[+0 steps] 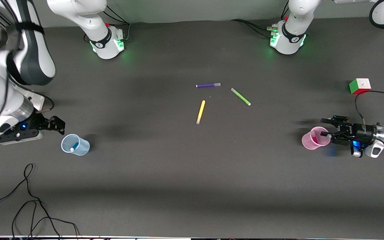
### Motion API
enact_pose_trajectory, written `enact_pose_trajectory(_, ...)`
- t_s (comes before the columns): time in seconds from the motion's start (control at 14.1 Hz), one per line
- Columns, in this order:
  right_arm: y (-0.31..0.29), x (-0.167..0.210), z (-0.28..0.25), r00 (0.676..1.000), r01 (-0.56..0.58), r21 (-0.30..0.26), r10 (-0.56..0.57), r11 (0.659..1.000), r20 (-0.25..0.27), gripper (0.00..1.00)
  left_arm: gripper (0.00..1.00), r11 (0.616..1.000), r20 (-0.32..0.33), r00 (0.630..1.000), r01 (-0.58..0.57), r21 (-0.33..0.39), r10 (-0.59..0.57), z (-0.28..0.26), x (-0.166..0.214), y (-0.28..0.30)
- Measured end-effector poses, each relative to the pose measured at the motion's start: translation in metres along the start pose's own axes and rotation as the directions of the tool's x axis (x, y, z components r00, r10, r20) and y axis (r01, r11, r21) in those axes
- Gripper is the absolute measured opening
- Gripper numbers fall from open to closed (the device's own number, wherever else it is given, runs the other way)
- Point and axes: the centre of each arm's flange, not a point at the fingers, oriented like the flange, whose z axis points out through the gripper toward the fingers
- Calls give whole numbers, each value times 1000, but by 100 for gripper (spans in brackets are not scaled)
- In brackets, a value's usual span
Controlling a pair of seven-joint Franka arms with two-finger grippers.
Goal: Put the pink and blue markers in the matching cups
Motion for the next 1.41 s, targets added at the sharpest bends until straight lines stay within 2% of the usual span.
enact_pose_trajectory(0.07,-9,-1,-20,999,-17,5,17,1000,30,100,99,999,-42,999,-18,46,20,-6,-9,11)
enact_pose_trajectory(0.28,-29,-9,-71,994,-52,6,51,999,95,100,100,967,-190,976,-60,248,109,-13,-61,58)
enact_pose_trajectory(0.35,-32,-14,-88,991,-64,4,63,998,116,100,100,936,-253,954,-66,346,161,-8,-87,82)
enact_pose_trajectory(0.49,-31,-25,-111,985,-93,5,92,996,145,100,100,849,-352,893,-60,525,281,12,-146,130)
enact_pose_trajectory(0.64,-31,-32,-125,984,-115,39,109,993,138,100,100,759,-417,821,-30,651,390,30,-209,164)
enact_pose_trajectory(0.78,-29,-33,-128,984,-128,62,119,990,134,100,100,698,-465,750,6,716,471,42,-261,179)
enact_pose_trajectory(0.99,-28,-33,-127,983,-133,68,123,989,134,100,100,665,-526,644,35,746,556,60,-306,170)
enact_pose_trajectory(1.13,-28,-33,-127,983,-133,69,123,989,136,100,100,624,-528,589,51,780,611,81,-324,154)
enact_pose_trajectory(1.34,-28,-32,-123,982,-134,69,123,989,143,100,100,540,-498,533,88,837,685,105,-355,145)
enact_pose_trajectory(1.41,-28,-32,-122,982,-134,70,123,988,144,100,100,523,-491,516,94,847,702,109,-364,147)
